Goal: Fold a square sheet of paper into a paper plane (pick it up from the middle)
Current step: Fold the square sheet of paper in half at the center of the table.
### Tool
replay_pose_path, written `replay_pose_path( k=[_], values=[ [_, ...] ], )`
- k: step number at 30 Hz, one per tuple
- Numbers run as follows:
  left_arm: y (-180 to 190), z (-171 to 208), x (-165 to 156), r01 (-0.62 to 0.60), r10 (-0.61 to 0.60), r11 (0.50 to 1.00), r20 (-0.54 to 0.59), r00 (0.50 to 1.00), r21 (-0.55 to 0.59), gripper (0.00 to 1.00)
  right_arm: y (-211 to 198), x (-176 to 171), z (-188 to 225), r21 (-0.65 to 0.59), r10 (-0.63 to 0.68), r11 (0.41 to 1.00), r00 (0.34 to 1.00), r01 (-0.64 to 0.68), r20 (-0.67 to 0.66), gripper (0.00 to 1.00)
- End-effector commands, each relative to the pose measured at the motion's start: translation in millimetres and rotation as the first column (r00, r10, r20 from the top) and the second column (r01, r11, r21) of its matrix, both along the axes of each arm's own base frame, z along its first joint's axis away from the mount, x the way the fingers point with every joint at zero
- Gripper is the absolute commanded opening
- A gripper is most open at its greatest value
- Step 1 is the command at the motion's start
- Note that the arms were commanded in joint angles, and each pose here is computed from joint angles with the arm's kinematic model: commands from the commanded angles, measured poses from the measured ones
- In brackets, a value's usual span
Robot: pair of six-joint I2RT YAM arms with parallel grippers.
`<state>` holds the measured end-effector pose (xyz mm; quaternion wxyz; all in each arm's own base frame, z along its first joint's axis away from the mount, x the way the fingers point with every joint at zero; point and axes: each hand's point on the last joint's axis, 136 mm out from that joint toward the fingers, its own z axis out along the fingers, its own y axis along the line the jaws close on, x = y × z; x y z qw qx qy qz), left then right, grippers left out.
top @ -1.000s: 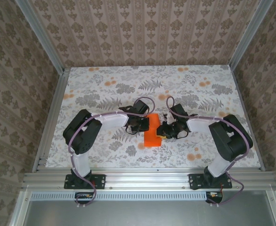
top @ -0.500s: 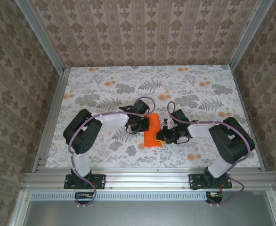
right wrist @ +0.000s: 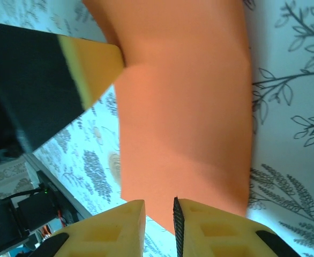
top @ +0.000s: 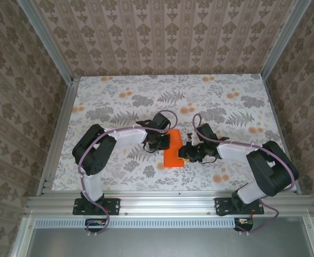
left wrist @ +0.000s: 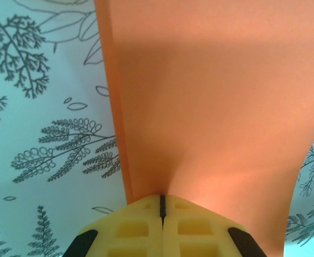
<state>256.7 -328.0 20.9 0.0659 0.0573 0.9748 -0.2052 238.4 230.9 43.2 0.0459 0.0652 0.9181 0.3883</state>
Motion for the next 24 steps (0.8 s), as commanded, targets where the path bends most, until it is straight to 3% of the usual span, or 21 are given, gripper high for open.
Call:
replay_pose_path(
  k=[1,13,19,24],
  values=[
    [7.2,-7.5,-6.9,0.033,-0.032,0.998,-0.022,0.999,0.062,0.0,1.2,-9.5,-1.7,0.004,-0.01,1.0,0.999,0.01,-0.031,0.22],
    [6.8,-12.1,-7.7,0.042,-0.04,0.997,-0.032,0.999,0.068,0.0,-12.2,-42.2,-62.5,-0.135,-0.019,0.991,0.986,-0.003,-0.164,0.19],
    [5.7,-10.6,-6.3,0.051,-0.049,0.996,-0.03,0.998,0.073,0.0,-1.3,-34.4,-34.3,-0.07,-0.003,0.998,0.994,-0.005,-0.107,0.18],
    [7.3,-10.6,-6.8,0.055,-0.053,0.995,-0.027,0.998,0.078,0.0,-6.7,-6.8,-7.4,-0.114,-0.027,0.993,1.0,0.027,0.003,0.19]
  ],
)
